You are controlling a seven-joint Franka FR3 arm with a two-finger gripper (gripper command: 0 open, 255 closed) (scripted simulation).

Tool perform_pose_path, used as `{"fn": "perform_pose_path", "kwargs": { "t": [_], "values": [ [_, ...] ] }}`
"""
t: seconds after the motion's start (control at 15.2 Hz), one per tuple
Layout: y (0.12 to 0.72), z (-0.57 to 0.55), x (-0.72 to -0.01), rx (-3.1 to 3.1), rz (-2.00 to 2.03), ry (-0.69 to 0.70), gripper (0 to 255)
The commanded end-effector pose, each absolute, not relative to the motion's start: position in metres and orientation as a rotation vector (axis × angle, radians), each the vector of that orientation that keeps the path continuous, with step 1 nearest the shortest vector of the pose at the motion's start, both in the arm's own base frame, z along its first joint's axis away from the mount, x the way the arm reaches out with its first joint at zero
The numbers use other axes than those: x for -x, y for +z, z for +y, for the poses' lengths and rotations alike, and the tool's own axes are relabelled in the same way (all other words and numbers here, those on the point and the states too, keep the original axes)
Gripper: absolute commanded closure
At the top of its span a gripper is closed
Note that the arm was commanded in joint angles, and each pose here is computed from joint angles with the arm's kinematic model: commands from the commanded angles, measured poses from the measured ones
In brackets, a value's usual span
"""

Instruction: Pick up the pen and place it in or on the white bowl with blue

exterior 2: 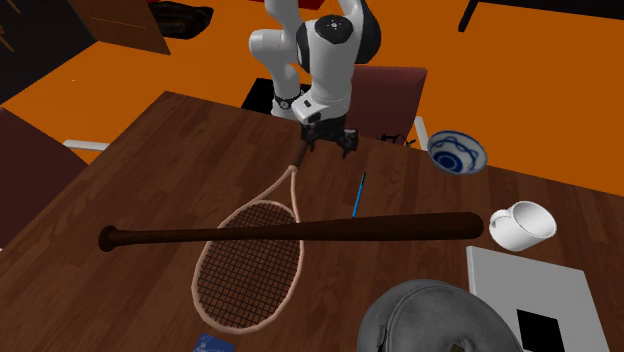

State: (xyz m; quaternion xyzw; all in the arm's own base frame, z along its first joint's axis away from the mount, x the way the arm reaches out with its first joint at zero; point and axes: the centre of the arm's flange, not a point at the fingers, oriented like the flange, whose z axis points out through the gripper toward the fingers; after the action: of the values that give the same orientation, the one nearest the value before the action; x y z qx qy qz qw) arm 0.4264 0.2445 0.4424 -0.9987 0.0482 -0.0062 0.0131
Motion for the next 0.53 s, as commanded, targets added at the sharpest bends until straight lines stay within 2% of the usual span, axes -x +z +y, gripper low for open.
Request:
{"fn": "perform_pose_path", "kwargs": {
  "t": [0.0,0.46],
  "values": [
    [0.433,0.264,-0.436,3.111,0.153,-0.043,0],
    [0.396,0.329,-0.483,3.113,0.158,-0.123,0]
  ]
}}
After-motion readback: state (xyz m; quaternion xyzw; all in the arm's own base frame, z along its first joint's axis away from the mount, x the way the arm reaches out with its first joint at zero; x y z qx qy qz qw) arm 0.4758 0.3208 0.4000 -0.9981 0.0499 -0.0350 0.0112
